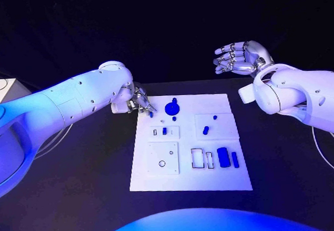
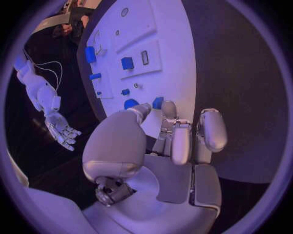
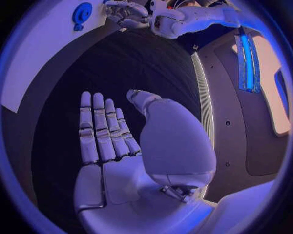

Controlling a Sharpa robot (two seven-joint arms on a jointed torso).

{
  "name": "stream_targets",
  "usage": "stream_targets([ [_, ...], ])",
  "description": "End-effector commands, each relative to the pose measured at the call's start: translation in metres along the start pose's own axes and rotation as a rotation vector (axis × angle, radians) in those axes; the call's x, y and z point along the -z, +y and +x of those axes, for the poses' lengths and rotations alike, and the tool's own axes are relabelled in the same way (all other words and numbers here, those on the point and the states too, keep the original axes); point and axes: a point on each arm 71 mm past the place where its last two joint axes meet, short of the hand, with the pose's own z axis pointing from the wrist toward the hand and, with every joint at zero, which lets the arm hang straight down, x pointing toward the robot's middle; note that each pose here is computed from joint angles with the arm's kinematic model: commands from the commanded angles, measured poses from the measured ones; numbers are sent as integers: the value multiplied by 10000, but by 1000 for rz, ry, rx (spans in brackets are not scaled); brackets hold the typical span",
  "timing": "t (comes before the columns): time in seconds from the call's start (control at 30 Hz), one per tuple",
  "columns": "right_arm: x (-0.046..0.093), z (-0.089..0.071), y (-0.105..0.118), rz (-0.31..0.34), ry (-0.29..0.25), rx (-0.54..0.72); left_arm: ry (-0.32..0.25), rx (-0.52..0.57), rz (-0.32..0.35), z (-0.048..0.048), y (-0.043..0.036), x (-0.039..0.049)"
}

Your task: Assemble the parts on the task board

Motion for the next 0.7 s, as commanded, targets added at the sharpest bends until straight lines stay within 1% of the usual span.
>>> stream_targets([
  [0.03, 0, 12, -8, 4, 14, -11, 10, 6, 21, 16, -34, -2],
  [0.3, 4, 33, -19, 14, 34, -15, 9, 26, 29, 18, -41, 0],
  [0.7, 11, 36, -27, 13, 32, -14, 39, 55, 45, 36, -38, 4],
])
